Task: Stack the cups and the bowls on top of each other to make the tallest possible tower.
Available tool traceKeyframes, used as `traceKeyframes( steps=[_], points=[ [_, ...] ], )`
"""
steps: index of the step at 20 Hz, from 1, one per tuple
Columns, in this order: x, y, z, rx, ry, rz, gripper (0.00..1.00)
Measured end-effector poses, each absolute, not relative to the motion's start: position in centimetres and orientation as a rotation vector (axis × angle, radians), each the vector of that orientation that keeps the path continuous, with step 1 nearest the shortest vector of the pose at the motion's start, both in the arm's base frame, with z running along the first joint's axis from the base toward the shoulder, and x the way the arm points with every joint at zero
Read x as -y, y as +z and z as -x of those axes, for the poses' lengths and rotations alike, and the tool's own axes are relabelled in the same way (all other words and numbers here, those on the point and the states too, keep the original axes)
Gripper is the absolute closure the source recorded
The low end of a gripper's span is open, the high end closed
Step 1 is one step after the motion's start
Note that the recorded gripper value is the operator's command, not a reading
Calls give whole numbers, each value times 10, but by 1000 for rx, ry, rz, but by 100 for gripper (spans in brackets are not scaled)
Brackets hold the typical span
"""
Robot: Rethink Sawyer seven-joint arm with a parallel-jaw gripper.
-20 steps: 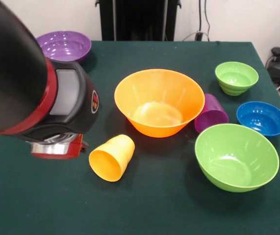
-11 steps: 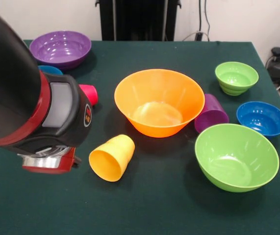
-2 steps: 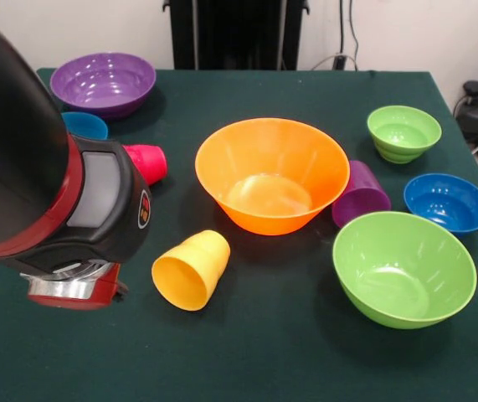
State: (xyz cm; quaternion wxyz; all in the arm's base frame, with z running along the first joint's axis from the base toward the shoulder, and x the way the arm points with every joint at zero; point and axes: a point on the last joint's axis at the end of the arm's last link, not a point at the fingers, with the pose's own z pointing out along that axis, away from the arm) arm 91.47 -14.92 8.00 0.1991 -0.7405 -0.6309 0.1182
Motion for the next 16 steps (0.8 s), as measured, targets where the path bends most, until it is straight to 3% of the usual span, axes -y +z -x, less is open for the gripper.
traceKeyframes(
  steps=[16],
  points=[
    [137,66,-916,1735,241,2034,0]
  ],
)
